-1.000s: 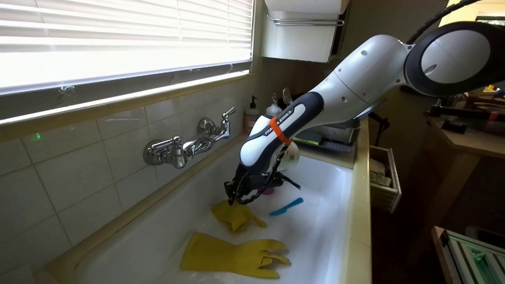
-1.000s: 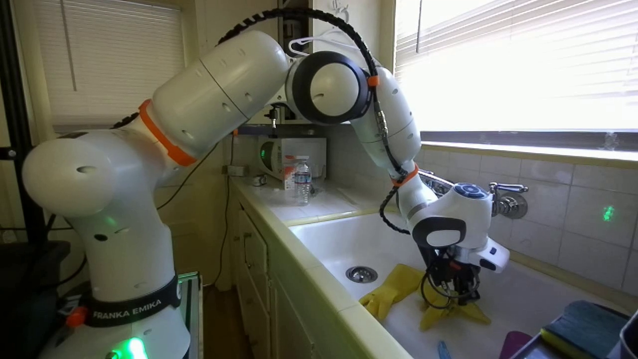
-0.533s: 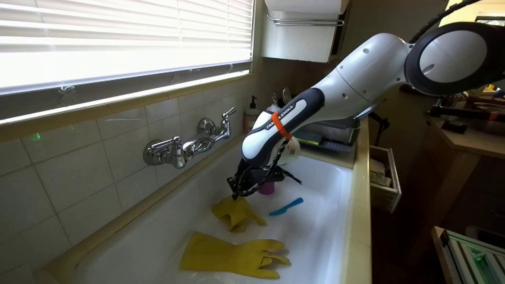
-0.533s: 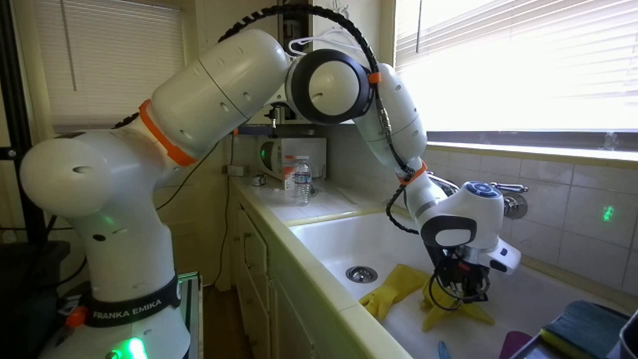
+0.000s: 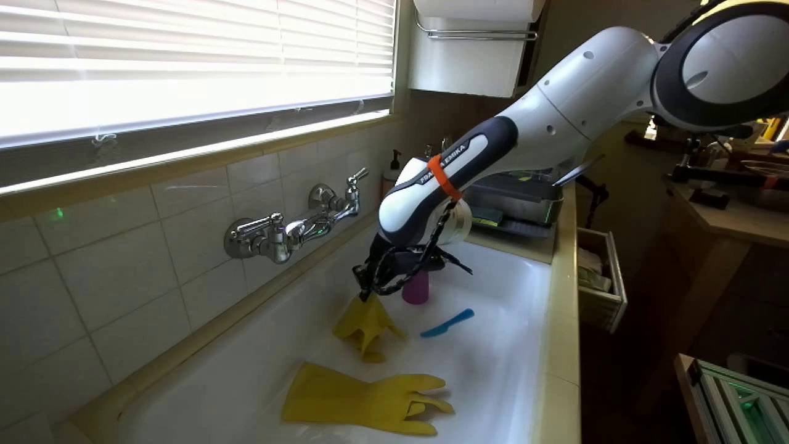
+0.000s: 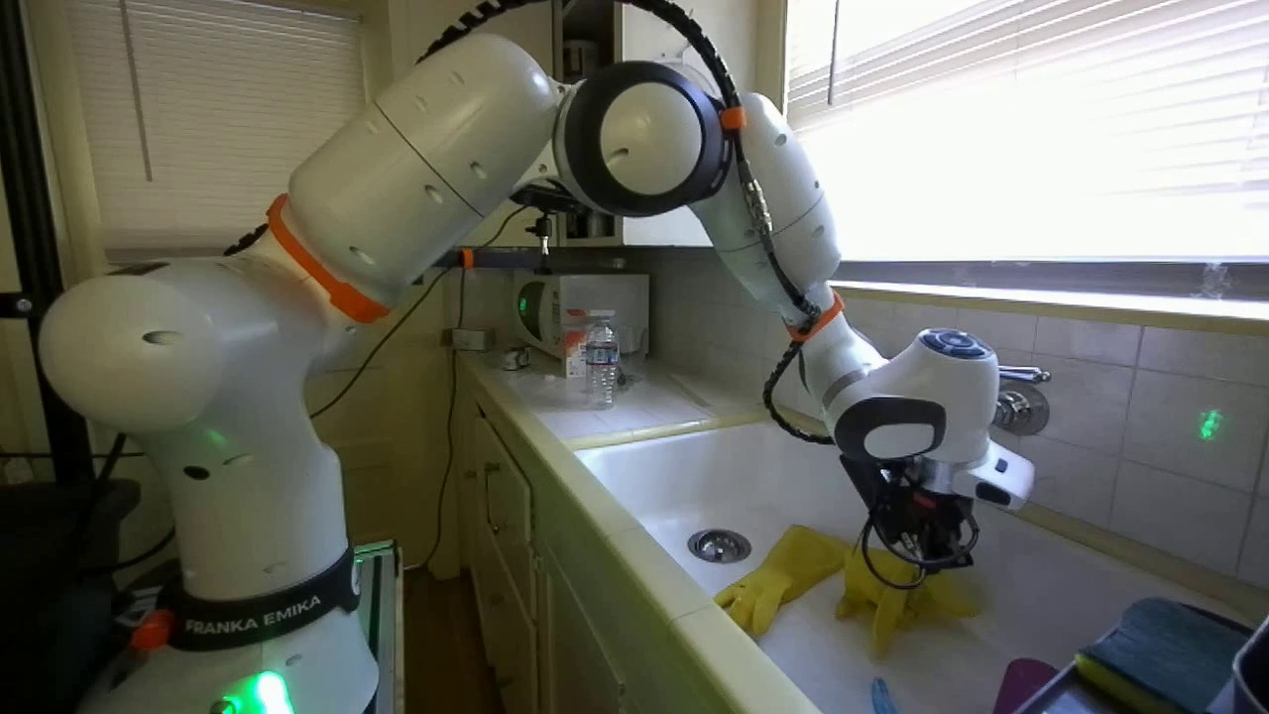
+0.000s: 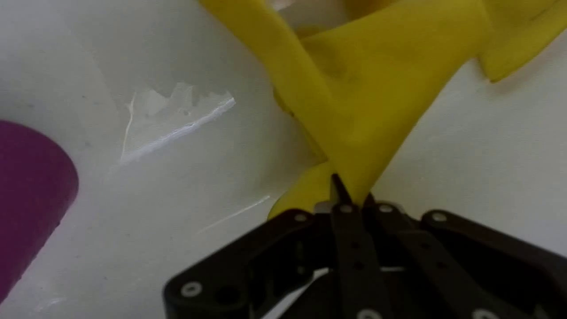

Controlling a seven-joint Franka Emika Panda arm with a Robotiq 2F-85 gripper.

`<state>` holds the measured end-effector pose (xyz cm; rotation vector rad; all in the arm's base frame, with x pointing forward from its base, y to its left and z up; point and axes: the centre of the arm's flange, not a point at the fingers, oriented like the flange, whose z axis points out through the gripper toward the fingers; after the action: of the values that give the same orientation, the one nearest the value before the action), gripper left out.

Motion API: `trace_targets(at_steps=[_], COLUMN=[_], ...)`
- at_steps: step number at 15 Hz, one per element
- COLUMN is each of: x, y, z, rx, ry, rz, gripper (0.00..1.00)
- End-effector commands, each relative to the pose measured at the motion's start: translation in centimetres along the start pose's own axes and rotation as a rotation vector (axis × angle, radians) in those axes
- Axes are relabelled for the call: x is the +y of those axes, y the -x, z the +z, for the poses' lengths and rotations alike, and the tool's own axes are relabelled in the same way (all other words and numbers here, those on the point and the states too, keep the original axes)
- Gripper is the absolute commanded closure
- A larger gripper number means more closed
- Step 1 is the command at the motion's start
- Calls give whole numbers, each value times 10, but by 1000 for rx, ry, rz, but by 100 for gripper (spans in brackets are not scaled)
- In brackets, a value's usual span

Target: Remove the right glove from the sink

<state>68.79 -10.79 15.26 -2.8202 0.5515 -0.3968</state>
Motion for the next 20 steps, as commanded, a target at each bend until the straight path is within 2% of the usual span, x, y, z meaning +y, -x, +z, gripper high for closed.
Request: trace_targets(at_steps=[1,11,20], x=[1,-5,-5], y=[22,58,88], z=[-36,-98,-175], rx=[-41,-24,69], ry=[-13,24,85], rz=[-66,-191,-155], gripper=[100,100,100])
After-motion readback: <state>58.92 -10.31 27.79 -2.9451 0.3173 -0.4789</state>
